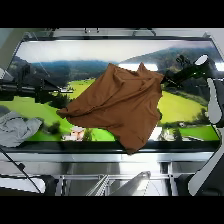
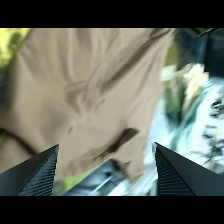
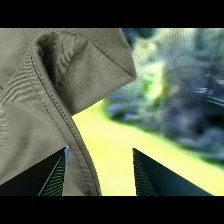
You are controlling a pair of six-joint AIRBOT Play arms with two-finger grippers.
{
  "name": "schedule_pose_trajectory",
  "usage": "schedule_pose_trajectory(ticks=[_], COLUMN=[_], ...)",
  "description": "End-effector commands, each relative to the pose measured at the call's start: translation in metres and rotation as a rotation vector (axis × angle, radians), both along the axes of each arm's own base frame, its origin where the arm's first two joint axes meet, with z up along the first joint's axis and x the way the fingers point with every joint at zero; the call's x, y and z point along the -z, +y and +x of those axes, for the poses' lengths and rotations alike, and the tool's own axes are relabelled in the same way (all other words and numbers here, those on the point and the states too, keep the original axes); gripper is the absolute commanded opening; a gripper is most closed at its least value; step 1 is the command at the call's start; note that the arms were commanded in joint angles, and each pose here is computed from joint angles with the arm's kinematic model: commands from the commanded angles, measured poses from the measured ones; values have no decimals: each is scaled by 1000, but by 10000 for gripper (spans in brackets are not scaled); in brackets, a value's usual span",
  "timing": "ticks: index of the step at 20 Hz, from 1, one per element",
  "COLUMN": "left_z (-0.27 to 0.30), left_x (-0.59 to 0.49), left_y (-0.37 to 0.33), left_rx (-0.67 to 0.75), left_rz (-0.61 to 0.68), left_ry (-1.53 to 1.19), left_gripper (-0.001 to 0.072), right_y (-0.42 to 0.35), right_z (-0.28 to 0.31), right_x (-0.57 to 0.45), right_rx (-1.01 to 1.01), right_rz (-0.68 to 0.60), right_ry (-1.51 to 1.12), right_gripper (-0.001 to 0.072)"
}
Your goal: Fold the shirts.
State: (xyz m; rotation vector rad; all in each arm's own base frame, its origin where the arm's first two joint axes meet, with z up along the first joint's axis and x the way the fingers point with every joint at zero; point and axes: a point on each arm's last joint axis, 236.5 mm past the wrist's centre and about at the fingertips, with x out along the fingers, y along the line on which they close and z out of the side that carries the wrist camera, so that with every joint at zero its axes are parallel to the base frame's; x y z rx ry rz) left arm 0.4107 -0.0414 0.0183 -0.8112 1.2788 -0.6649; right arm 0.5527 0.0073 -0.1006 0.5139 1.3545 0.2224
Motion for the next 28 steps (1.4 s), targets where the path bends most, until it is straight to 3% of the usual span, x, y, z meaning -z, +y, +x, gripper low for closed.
schedule_pose_trajectory(ticks=[1, 6, 10, 11, 12, 14, 19, 21, 26, 28], left_z=[-24, -50, -61, -61, -59, -56, -57, -62, -80, -69], left_x=[0, 30, 44, 44, 43, 37, 27, 31, 52, 58], left_y=[0, -5, -6, -8, -10, -9, 3, 8, 6, 20], left_rx=[146, 320, 413, 419, 424, 427, 416, 405, 407, 389], left_rz=[87, 267, 378, 378, 382, 385, 375, 365, 340, 421], left_ry=[40, 95, 118, 112, 106, 93, 99, 123, 186, 160], left_gripper=[642, 642, 643, 642, 642, 642, 642, 642, 642, 643], right_y=[22, 56, 93, 98, 99, 102, 99, 96, 115, 123], right_z=[-2, 12, -18, -27, -38, -68, -110, -150, -276, -298], right_x=[-12, -48, -87, -95, -100, -102, -106, -105, -69, -59], right_rx=[50, 91, -11, -46, -88, -184, -210, -201, -129, -168], right_rz=[122, 354, 579, 618, 635, 608, 296, 235, 263, 277], right_ry=[37, -3, 93, 114, 138, 211, 154, 138, 222, 176], right_gripper=[482, 482, 477, 401, 257, 240, 236, 231, 231, 232])
